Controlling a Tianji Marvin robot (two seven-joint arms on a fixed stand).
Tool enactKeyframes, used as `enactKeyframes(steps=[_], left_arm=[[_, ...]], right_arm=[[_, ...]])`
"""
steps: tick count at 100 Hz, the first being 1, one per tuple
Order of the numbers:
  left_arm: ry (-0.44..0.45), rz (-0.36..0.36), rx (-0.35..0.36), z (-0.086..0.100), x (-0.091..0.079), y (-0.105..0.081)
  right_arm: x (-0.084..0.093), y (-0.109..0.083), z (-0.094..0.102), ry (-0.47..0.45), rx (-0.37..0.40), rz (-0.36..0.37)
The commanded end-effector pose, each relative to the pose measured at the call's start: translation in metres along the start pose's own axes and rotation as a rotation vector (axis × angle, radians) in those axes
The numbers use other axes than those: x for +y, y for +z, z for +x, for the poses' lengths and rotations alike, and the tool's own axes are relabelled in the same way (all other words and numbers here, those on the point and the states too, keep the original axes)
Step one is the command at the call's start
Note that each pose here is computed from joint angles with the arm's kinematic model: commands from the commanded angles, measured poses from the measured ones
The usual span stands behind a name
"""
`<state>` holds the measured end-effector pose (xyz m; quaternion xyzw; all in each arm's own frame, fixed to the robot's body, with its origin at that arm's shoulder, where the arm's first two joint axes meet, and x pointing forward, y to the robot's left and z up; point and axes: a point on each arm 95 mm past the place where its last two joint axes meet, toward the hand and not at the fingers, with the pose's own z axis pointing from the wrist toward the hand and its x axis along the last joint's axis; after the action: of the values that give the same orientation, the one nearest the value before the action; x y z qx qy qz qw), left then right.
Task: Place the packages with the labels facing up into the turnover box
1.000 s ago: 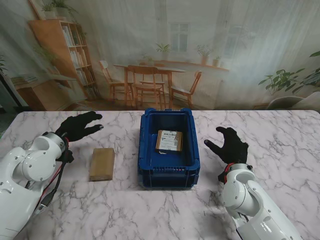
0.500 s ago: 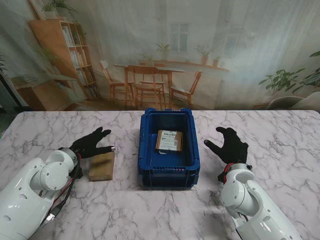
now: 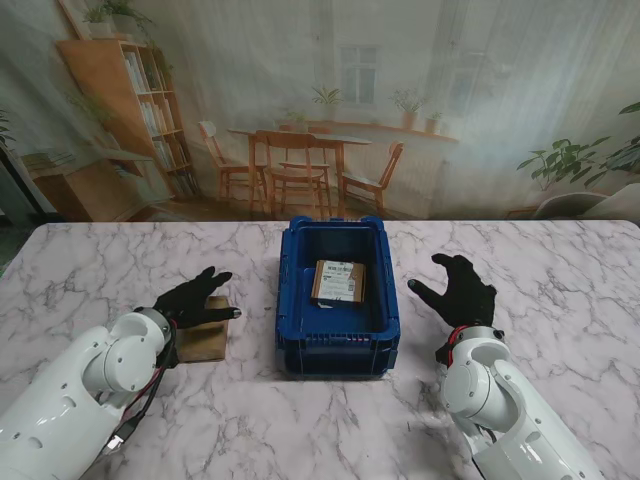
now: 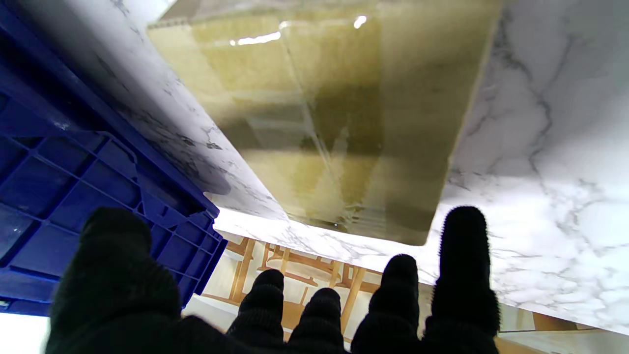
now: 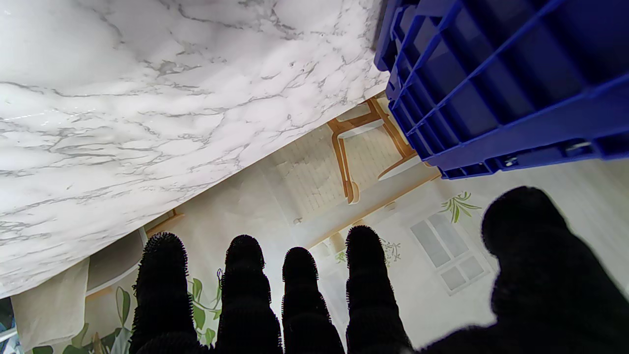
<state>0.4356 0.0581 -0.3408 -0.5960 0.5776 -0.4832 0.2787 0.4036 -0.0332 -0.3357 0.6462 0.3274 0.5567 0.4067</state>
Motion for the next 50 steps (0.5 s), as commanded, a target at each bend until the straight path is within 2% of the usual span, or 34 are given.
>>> enactKeyframes(steps=[1,50], left_arm=[[0.001,-0.006,-0.003,0.004,0.005,0.004],[0.038,-0.012,-0.051,0.003,0.015,0.011]], right_arm=[[-0.002,0.0,-0.001,-0.002,-0.008,0.006],[-0.004,0.001,-0.001,-0.002,-0.01,0.012]])
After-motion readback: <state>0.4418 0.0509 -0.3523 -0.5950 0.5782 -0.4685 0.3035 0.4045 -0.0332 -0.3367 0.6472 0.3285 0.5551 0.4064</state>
